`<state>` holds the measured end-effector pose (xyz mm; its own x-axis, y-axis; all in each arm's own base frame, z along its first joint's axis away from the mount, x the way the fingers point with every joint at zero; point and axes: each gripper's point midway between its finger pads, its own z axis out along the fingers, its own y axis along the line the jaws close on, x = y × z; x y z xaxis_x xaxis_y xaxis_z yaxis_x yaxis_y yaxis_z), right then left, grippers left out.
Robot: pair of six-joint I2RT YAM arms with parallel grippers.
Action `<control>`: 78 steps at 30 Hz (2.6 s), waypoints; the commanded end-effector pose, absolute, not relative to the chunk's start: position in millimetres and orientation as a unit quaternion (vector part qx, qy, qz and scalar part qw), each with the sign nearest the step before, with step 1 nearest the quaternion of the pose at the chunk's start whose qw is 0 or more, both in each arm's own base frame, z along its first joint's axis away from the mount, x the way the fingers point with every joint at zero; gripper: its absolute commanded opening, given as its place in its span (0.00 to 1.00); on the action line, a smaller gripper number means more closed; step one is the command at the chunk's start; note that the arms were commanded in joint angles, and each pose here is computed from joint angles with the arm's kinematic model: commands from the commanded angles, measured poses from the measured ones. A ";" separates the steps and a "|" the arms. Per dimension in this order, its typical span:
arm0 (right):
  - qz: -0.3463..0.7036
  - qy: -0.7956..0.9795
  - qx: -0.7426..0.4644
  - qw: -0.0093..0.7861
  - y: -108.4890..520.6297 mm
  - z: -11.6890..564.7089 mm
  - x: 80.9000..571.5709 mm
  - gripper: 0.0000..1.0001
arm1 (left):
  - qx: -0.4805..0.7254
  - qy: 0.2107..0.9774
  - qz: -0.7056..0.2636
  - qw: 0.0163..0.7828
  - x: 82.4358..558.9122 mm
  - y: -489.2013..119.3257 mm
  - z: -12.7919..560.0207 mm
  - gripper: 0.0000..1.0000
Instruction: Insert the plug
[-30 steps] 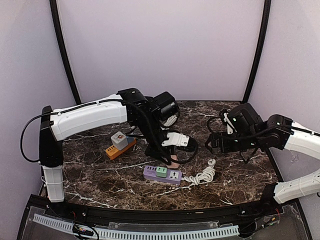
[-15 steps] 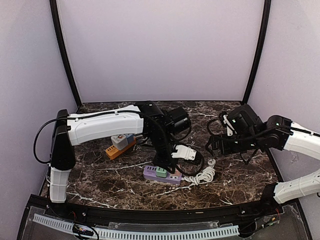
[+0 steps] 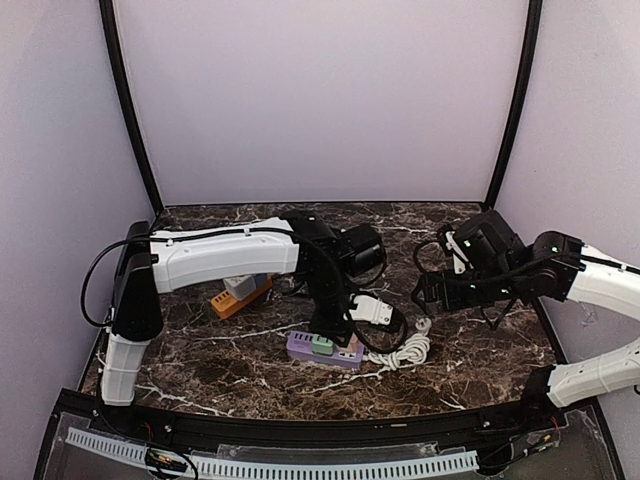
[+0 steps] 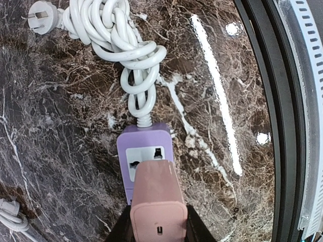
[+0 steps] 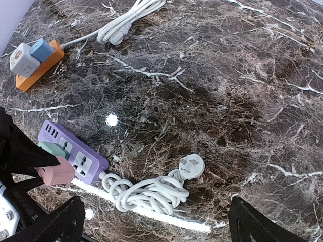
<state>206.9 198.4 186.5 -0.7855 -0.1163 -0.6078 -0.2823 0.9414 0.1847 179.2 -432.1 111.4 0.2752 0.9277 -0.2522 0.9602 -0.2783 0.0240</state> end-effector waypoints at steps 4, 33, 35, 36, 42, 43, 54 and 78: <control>0.121 0.938 -0.109 0.307 193.6 180.3 208.3 0.99 | 0.788 0.601 -0.101 0.088 178.1 -441.4 108.6 0.01; 0.109 0.937 -0.131 0.305 196.1 177.5 211.1 0.99 | 0.791 0.606 -0.068 0.058 173.9 -427.9 92.9 0.01; 0.110 0.937 -0.132 0.305 196.5 177.4 211.1 0.99 | 0.790 0.607 -0.065 0.056 174.1 -426.5 91.2 0.01; 0.110 0.937 -0.132 0.304 196.6 177.2 210.9 0.99 | 0.790 0.608 -0.064 0.055 174.1 -426.4 90.3 0.01; 0.109 0.936 -0.136 0.304 197.1 177.5 211.5 0.99 | 0.791 0.607 -0.065 0.051 171.6 -427.5 86.2 0.01; 0.109 0.937 -0.137 0.304 197.2 177.3 211.5 0.99 | 0.791 0.607 -0.062 0.051 171.3 -427.7 85.5 0.01; 0.111 0.936 -0.139 0.303 199.3 178.0 211.9 0.99 | 0.786 0.615 -0.049 0.040 170.5 -426.9 73.7 0.01; 0.113 0.938 -0.145 0.292 204.3 179.2 211.6 0.98 | 0.793 0.607 -0.040 0.036 177.3 -431.5 58.6 0.01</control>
<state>208.8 201.0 171.7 -0.7882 -0.2069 -0.5796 -0.3331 0.9353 0.1192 177.6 -435.6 78.4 0.2427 0.9568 -0.1600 0.9701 -0.2408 0.0313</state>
